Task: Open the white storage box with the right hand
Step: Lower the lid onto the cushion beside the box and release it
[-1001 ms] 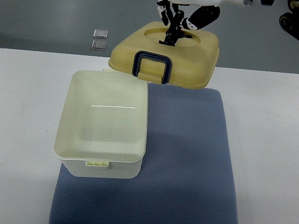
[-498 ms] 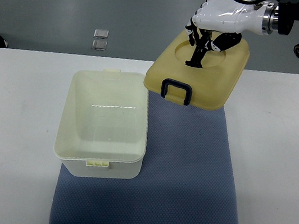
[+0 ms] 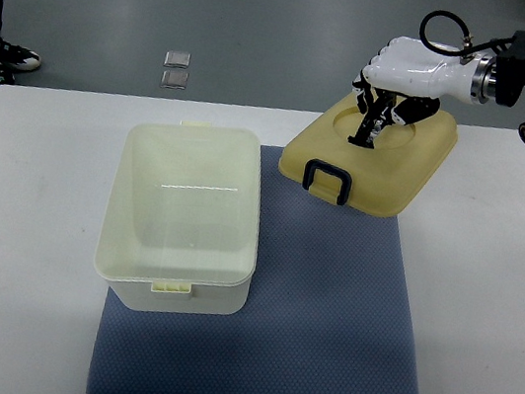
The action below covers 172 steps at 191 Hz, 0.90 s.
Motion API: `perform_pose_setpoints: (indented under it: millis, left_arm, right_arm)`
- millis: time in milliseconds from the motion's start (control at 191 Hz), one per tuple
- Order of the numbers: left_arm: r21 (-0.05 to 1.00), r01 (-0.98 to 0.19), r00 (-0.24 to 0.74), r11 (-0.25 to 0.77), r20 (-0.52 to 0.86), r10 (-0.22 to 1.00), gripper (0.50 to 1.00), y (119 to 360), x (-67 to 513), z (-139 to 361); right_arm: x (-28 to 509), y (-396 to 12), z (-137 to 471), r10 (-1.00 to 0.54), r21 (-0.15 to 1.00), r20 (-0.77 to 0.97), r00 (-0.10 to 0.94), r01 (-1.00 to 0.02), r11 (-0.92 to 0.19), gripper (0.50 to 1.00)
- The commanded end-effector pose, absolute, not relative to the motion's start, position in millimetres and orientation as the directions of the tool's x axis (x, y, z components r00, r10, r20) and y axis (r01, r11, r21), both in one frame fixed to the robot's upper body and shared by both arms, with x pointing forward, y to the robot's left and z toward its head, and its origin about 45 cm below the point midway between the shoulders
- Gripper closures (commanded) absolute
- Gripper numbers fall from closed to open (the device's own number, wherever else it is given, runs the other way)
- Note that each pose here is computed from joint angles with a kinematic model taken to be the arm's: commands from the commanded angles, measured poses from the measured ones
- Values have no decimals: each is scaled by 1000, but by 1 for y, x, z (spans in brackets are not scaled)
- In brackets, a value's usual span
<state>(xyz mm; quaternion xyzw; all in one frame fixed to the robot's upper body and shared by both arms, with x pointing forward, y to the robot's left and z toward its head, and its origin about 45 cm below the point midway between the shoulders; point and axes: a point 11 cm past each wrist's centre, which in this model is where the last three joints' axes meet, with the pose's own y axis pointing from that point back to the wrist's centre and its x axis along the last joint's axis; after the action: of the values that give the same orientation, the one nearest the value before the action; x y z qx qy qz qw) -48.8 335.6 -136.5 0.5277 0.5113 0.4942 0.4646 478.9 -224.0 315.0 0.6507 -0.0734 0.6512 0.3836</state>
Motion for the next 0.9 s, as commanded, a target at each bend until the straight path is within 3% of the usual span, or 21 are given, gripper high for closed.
perform_pose_setpoints:
  millis: [0,629,655,702,760,797,896]
  left_arm:
    - [996,80,-11,-45,46,999,500,336,-49,-137]
    - [996,80,-11,-45,46,999,500,336,-49,-137]
    - [996,80,-11,-45,46,999,500,336,-49,-137]
    - [996,80,-11,-45,46,999,500,336,-49,-137]
    - [996,80,-11,-45,46,999,500,336,-49,-137]
    - [996,80,-11,-45,46,999,500,336,-49,-137]
    - [996,80,-11,-45,46,999,500,336,-49,-137]
  right_arm:
    - [477,-224,304,400,410,903,155,-590,-696,1000]
    - [460,-194,256,370,428,903,218,-524,-736,998]
    - [459,-193,255,364,423,906,217,-523,-740,936]
    - [459,-192,255,360,419,908,216,-523,-743,871]
    - [459,-191,255,351,409,912,212,-524,-747,701]
    - [458,-191,254,347,404,914,209,-525,-749,638]
    - [457,-187,256,333,384,923,193,-520,-763,585]
